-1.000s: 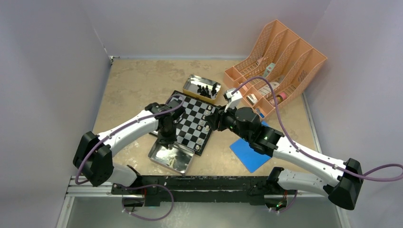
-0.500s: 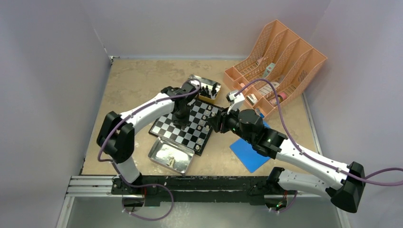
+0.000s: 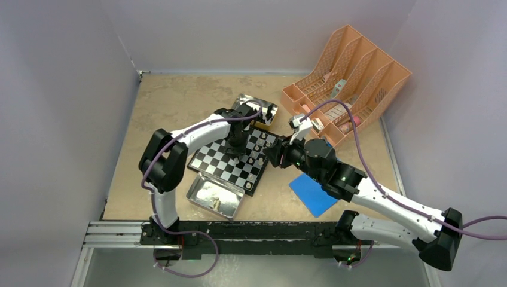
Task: Set up the chess pieces on the board
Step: Place the chess piece on the chessboard.
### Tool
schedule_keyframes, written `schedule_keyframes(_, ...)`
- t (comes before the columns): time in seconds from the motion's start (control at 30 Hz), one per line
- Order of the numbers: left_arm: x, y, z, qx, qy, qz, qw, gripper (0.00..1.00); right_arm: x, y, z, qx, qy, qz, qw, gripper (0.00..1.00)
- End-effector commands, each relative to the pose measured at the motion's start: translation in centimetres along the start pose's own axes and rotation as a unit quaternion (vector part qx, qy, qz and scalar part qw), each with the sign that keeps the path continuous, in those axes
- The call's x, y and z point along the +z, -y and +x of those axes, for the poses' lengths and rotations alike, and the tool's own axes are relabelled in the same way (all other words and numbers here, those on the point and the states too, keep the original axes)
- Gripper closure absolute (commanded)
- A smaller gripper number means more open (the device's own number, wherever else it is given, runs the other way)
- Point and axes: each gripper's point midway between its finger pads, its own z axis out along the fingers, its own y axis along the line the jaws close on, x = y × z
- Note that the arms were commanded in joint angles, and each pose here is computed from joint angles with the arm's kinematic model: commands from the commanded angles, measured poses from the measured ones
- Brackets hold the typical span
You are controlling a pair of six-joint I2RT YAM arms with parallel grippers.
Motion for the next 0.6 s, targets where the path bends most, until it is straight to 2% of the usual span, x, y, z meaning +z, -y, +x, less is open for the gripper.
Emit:
schedule_keyframes(0.0,-0.8,0.7,-1.3,0.009,0.015,0.017,1.0,0.64,0.5,0.3,-0.4,0.01,0.01,0.017,1.0,0.55)
schedule_keyframes(0.1,-2.3,0.2,-1.6,0.01,0.036,0.014,0.999,0.49,1.4,0.5,0.5,0.007,-0.007,0.023,1.0,0.55)
schedule_keyframes(0.2,-4.6,-0.2,-2.1,0.009,0.07,0.016,0.997,0.4,2.3,0.5,1.3,0.01,-0.018,0.025,0.999,0.55)
schedule_keyframes(0.4,-8.5,-2.4,-2.4,-0.026,0.149,-0.011,0.988,0.35,3.8,-0.6,2.4,0.017,-0.036,-0.001,0.999,0.55)
schedule_keyframes(0.57,-12.1,-4.3,-2.3,-0.053,0.23,-0.013,0.972,0.34,4.9,-0.5,3.7,0.02,-0.051,0.0,0.998,0.55)
